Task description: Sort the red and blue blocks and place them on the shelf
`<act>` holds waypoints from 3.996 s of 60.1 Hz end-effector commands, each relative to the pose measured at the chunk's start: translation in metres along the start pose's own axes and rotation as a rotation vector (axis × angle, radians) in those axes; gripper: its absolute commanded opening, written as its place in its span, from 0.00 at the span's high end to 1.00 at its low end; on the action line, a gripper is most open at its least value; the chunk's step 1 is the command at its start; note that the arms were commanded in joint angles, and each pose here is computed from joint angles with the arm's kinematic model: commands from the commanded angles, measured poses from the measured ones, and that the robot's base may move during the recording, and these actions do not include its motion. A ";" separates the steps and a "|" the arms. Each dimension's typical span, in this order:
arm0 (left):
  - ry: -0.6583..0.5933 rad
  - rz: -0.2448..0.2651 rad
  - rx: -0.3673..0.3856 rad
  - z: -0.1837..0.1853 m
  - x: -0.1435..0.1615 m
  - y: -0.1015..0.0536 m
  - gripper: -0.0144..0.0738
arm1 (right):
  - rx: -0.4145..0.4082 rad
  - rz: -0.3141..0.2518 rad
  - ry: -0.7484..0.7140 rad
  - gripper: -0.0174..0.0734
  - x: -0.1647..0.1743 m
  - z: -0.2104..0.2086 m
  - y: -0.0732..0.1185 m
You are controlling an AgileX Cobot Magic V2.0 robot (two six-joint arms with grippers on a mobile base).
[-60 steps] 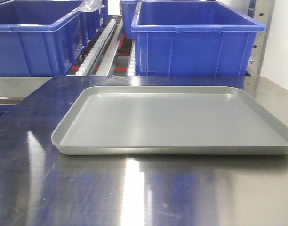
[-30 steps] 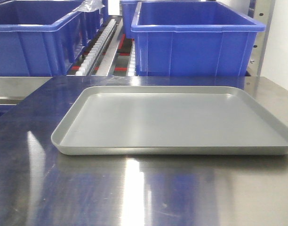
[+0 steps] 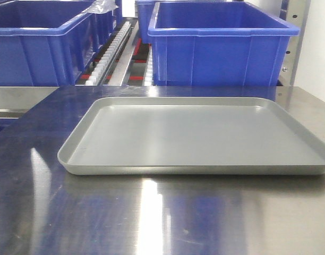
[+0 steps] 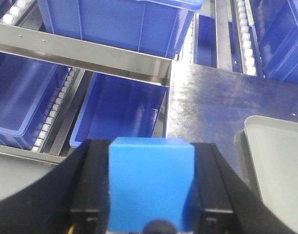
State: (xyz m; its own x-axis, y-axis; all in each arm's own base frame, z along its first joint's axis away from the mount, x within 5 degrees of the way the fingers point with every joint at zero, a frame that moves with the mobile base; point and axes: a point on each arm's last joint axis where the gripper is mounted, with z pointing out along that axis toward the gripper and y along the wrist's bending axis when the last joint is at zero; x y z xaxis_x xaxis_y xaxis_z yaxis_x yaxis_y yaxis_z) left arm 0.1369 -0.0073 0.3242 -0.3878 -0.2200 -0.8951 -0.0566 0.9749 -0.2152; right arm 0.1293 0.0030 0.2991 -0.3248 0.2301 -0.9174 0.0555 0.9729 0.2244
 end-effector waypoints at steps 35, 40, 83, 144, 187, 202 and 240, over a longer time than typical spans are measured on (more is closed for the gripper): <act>-0.109 -0.006 0.033 -0.004 -0.017 -0.005 0.69 | -0.019 -0.018 -0.116 0.74 -0.017 -0.005 0.003; -0.109 -0.006 0.033 -0.004 -0.017 -0.005 0.69 | -0.019 -0.018 -0.116 0.74 -0.017 -0.005 0.003; -0.107 -0.006 0.033 -0.004 -0.016 -0.005 0.69 | -0.019 -0.018 -0.116 0.74 -0.017 -0.005 0.003; -0.107 -0.006 0.033 -0.004 -0.016 -0.005 0.69 | -0.019 -0.018 -0.116 0.74 -0.017 -0.005 0.003; -0.107 -0.006 0.033 -0.004 -0.016 -0.005 0.69 | -0.019 -0.018 -0.116 0.74 -0.017 -0.005 0.003; -0.107 -0.006 0.033 -0.004 -0.016 -0.005 0.69 | -0.019 -0.018 -0.116 0.74 -0.017 -0.005 0.003; -0.107 -0.006 0.033 -0.004 -0.016 -0.005 0.69 | -0.019 -0.018 -0.116 0.74 -0.017 -0.005 0.003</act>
State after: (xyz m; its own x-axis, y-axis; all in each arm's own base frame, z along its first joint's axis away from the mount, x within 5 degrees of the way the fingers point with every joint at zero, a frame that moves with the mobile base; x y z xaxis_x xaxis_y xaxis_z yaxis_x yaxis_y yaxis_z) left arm 0.1373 -0.0071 0.3239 -0.3889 -0.2210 -0.8944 -0.0590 0.9748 -0.2151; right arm 0.1290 0.0030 0.2993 -0.3233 0.2302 -0.9179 0.0552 0.9729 0.2245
